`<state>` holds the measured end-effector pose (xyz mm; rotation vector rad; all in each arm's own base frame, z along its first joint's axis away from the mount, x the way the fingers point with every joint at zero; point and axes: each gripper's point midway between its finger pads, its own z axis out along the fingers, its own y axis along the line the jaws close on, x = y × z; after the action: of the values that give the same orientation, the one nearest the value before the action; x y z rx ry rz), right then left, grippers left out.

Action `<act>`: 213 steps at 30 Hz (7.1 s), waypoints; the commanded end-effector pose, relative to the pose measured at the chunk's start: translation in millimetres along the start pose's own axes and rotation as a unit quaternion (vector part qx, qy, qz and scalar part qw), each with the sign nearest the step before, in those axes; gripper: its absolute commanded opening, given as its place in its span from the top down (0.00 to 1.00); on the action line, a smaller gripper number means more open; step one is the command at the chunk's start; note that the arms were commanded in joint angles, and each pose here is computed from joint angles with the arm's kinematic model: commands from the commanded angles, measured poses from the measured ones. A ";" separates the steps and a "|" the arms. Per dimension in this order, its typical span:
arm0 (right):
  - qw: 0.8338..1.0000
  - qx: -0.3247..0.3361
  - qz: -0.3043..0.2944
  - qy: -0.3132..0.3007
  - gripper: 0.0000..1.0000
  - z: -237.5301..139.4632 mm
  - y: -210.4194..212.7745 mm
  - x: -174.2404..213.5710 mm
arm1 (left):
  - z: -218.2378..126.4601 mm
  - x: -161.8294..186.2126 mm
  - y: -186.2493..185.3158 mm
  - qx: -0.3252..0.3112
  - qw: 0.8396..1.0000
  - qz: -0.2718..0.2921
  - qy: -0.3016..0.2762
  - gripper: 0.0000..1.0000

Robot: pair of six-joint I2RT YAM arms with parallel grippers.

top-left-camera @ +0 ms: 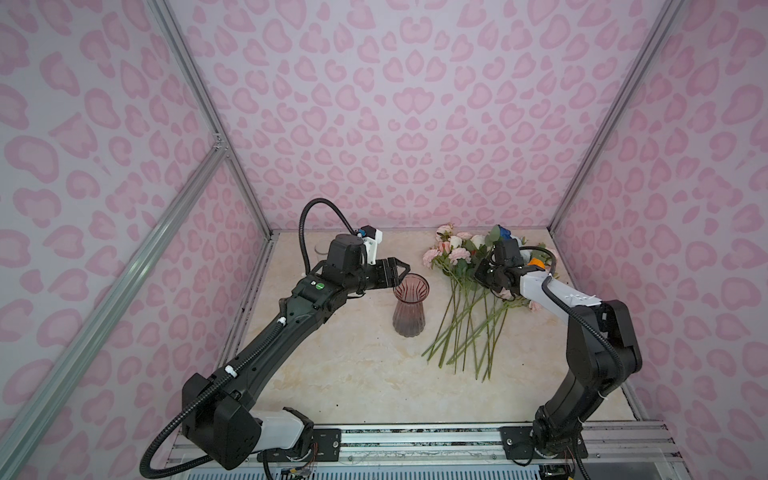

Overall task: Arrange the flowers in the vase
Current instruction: 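Grasp the blue rose stem with the right gripper and lift it, then lower the blue rose stem into the pink vase with the right gripper, then grasp pink rose stems with the right gripper while left gripper holds vase, then lift the pink roses and pass them toward the left gripper above the vase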

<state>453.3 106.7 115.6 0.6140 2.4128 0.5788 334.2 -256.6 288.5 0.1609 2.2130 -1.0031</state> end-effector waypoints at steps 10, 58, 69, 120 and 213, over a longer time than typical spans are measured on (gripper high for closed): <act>0.979 -0.099 -0.066 -0.165 1.00 -109.0 92.2 -70.6 | -9.3 -11.1 -21.0 0.049 0.998 0.022 -0.032 0.28; 0.915 -0.252 -0.246 -0.197 0.96 -174.9 293.1 54.9 | -68.5 -51.2 -14.4 0.042 0.978 0.105 -0.176 0.21; 0.933 -0.216 -0.247 -0.149 0.87 -136.7 253.0 89.5 | -57.7 -47.8 -9.6 0.045 0.982 0.090 -0.161 0.22; 0.958 0.108 -0.220 0.151 0.84 13.4 -12.5 82.4 | -57.4 22.0 -115.5 0.235 0.956 0.165 -0.060 0.27; 0.857 -0.406 -0.276 -0.156 0.96 -290.7 302.0 144.2 | -88.7 9.0 -107.7 0.199 0.939 0.234 -0.157 0.95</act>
<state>259.7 344.6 428.3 -0.3001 1.6753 1.0067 237.7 -272.6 380.7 0.6473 1.5890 -1.1137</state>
